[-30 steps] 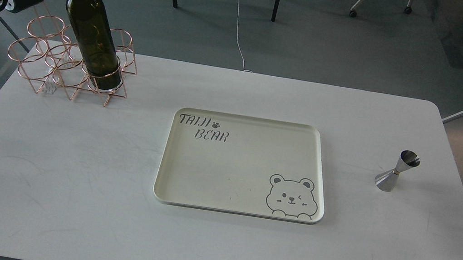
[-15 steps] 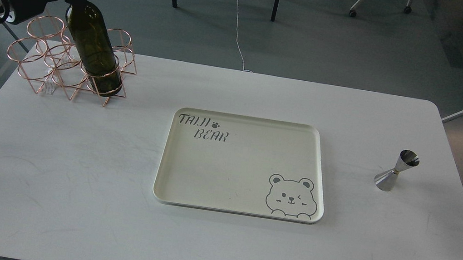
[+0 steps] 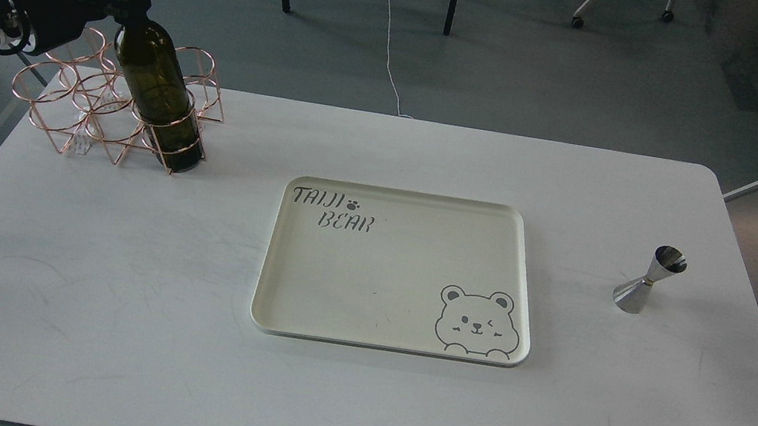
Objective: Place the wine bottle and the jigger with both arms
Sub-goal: 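Lower the bottle upright into a slot of the wine rack, then open the left gripper and pull it back from the bottle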
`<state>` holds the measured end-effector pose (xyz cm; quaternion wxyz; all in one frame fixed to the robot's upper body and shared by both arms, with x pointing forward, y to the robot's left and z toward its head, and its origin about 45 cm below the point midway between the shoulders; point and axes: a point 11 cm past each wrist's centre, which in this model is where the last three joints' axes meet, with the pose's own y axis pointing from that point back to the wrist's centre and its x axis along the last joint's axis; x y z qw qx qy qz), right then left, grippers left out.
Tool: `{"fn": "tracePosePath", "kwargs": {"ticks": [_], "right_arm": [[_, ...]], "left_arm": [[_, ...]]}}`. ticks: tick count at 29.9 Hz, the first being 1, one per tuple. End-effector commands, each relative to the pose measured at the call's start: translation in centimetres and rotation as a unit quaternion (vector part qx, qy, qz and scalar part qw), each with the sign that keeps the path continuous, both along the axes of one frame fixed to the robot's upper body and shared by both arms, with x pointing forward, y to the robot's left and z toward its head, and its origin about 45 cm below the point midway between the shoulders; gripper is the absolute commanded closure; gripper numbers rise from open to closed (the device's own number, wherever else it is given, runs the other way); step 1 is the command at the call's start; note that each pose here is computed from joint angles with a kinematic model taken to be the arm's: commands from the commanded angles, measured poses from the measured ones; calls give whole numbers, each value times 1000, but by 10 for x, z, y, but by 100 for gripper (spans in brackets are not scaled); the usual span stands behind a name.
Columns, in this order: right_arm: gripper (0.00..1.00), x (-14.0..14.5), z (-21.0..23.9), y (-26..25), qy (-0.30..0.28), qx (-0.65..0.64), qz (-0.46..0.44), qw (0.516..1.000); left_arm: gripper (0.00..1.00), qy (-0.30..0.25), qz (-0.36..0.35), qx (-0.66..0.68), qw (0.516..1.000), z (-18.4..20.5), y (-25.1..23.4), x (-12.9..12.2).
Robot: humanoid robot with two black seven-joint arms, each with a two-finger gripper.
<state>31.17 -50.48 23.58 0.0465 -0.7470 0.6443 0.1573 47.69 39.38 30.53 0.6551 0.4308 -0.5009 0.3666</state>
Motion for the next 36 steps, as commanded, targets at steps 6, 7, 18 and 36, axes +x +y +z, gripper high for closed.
{"fn": "tracePosePath", "kwargs": {"ticks": [6,7,18,36], "right_arm": [[2,-1,-1,0,1,0,0,1000],[2,-1,-1,0,1,0,0,1000],[2,-1,-1,0,1,0,-1,1000],[2,-1,-1,0,1,0,-1,1000]], "left_arm": [[71,1,3,0,1000,-1,0,1],[69,1,3,0,1000,-1,0,1],[20,-1,3,0,1000,0,1,2],[6,7,-12,-5,1000,26,13,-16]]}}
